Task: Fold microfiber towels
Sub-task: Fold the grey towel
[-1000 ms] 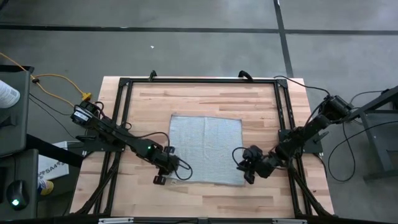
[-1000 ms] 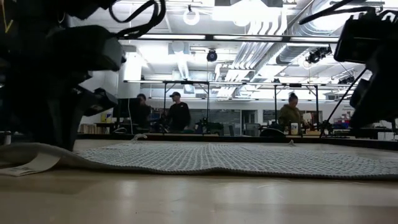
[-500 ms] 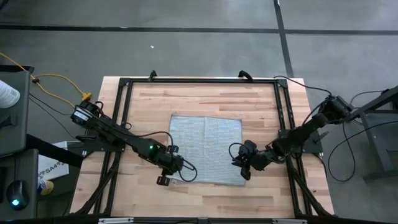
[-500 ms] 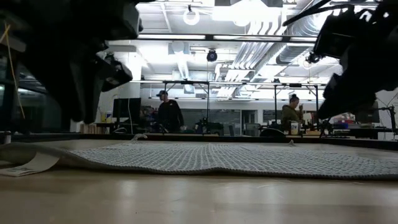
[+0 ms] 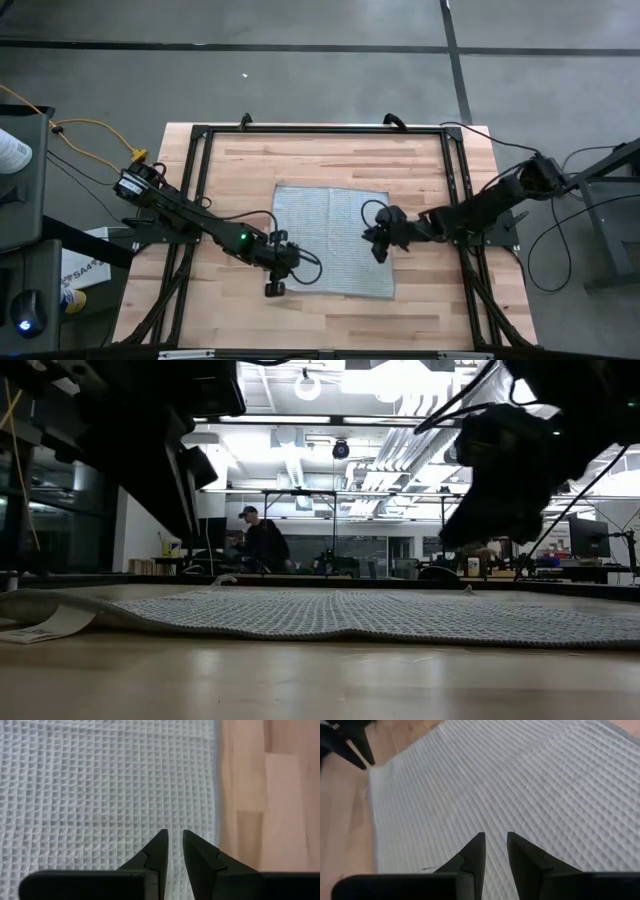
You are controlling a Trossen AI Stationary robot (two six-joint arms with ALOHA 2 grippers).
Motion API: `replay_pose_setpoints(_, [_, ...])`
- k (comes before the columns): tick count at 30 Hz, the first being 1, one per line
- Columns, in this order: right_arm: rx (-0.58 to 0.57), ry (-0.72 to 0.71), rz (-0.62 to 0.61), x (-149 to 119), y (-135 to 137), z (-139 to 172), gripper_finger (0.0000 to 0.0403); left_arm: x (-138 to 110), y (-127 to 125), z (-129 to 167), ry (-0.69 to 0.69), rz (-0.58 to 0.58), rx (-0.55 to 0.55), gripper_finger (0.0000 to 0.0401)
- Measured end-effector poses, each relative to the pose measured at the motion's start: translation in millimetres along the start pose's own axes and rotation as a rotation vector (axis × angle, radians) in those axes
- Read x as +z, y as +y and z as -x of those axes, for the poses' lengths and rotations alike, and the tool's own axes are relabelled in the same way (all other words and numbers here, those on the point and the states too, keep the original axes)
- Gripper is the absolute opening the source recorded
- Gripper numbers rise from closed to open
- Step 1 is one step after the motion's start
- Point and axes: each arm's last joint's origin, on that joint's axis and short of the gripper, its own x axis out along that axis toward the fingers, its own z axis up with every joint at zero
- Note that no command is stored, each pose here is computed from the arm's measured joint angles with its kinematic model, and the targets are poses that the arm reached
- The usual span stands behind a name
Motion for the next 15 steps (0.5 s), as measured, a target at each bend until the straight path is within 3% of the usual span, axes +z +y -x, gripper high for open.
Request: replay_pose_setpoints(15, [0.056, 0.006, 0.095, 17.0, -12.1, -6.3, 0.0073, 12.6, -5.3, 1.0, -0.137, 0.103, -0.042, 0.0058])
